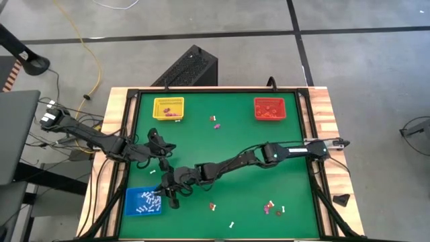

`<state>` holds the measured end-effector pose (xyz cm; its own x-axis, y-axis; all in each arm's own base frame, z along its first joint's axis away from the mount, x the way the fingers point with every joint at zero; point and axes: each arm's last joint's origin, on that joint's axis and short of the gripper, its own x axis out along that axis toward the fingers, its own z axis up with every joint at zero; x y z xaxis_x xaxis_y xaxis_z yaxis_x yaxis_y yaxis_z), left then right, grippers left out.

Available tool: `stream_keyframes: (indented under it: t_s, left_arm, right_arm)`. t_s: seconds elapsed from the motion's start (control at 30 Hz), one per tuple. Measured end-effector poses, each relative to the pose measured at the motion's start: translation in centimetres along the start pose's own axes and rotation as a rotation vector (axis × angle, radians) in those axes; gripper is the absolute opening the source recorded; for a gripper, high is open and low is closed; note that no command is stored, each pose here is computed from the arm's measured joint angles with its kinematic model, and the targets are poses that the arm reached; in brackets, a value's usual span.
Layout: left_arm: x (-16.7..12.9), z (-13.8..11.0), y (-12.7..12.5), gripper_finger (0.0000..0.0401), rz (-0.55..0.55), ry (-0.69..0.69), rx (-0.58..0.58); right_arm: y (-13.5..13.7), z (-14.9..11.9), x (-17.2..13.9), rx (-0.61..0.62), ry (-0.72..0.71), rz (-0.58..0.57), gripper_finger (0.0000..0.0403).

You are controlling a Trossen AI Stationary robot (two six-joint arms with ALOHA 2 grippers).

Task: Sort Halloween decoration
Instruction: Put the white bone toy into the blue bin, then put the pumpkin toy into the orange bin

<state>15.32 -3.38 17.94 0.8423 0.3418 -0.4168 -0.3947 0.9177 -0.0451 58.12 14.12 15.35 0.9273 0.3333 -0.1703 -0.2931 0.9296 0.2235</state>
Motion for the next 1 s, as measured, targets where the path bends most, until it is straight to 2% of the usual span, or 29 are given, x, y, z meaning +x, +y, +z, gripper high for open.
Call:
stream_keyframes:
  t_s: [0.07,0.17,0.27,0.43,0.53,0.7,0.77,0.9,1.0]
  left_arm:
    - [0.0,0.0,0.0,0.0,0.004,-0.003,0.017]
    - [0.0,0.2,0.0,0.0,0.001,-0.018,0.045]
    - [0.0,0.8,-0.2,0.0,-0.007,-0.079,0.039]
    - [-0.1,1.8,-0.5,0.0,-0.018,-0.168,0.036]
    - [-0.3,2.6,-0.7,0.0,-0.033,-0.24,0.023]
    - [-0.7,3.2,-1.4,0.0,-0.084,-0.307,0.045]
    - [-0.8,3.6,-1.5,0.0,-0.086,-0.344,0.054]
    - [-1.6,5.4,-1.6,0.0,-0.081,-0.517,0.093]
    - [-2.0,5.9,-1.7,0.0,-0.16,-0.561,0.034]
  right_arm:
    - [0.0,-0.1,-0.1,0.002,0.023,0.001,0.0118]
    - [-0.1,1.0,-0.8,-0.014,0.115,0.073,0.0139]
    - [0.8,3.7,-2.7,-0.019,0.242,0.107,0.0149]
    - [2.9,7.1,-7.0,-0.09,0.508,0.059,0.0143]
    - [4.9,8.3,-10.0,-0.113,0.678,-0.016,0.0133]
    - [7.9,13.1,-16.8,-0.119,0.804,-0.189,0.0119]
    - [8.5,14.6,-19.3,-0.092,0.832,-0.26,0.0114]
    - [9.6,16.0,-23.7,-0.059,0.843,-0.407,0.0105]
    - [11.6,15.4,-26.9,-0.063,0.835,-0.499,0.0099]
